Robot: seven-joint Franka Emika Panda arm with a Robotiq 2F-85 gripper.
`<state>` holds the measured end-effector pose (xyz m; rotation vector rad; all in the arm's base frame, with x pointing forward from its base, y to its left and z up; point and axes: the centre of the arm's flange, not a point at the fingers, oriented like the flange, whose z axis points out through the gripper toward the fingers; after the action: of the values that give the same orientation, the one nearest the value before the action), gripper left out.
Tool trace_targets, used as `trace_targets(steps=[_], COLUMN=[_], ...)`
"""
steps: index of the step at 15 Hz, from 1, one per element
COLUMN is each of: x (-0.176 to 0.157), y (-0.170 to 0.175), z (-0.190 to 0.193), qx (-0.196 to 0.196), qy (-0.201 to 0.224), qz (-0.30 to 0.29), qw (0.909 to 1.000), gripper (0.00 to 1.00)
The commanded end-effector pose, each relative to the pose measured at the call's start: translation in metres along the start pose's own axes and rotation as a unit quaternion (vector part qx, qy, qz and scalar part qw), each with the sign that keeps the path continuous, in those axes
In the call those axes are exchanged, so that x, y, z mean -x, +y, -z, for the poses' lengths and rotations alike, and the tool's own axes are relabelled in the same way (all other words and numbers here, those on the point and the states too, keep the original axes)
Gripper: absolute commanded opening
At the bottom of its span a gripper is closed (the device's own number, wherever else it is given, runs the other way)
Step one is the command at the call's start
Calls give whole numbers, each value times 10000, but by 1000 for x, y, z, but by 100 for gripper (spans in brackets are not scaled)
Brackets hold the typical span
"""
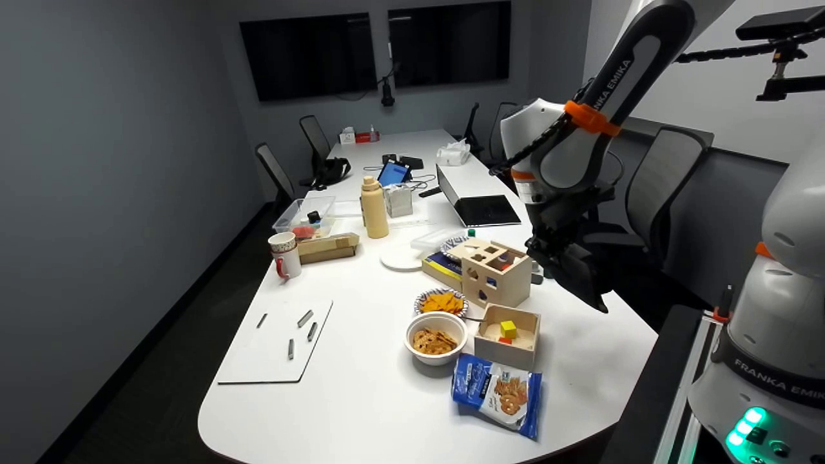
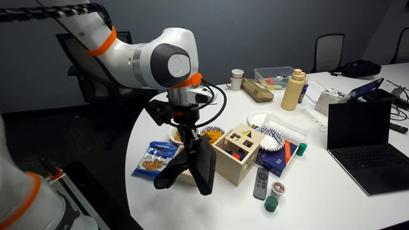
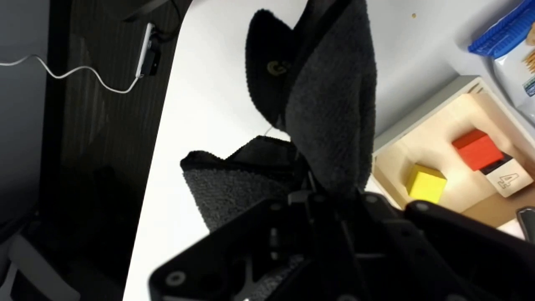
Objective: Pick up the black cloth and wipe the table
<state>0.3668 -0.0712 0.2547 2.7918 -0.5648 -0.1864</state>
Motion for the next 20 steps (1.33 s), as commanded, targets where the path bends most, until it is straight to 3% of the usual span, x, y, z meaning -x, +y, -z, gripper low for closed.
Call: trace_targets(steps=[1, 2, 3, 13, 20], x=[0, 0, -8, -48, -49], y=[0, 0, 1, 12, 38], z=[0, 0, -9, -94, -165], qx=[-2, -4, -4, -331, -722], qy=[4, 7, -50, -147, -453], qz=[-1, -3, 42, -423, -849], qw=[10000, 10000, 10000, 9984, 9927], gripper=[9, 9, 2, 2, 2])
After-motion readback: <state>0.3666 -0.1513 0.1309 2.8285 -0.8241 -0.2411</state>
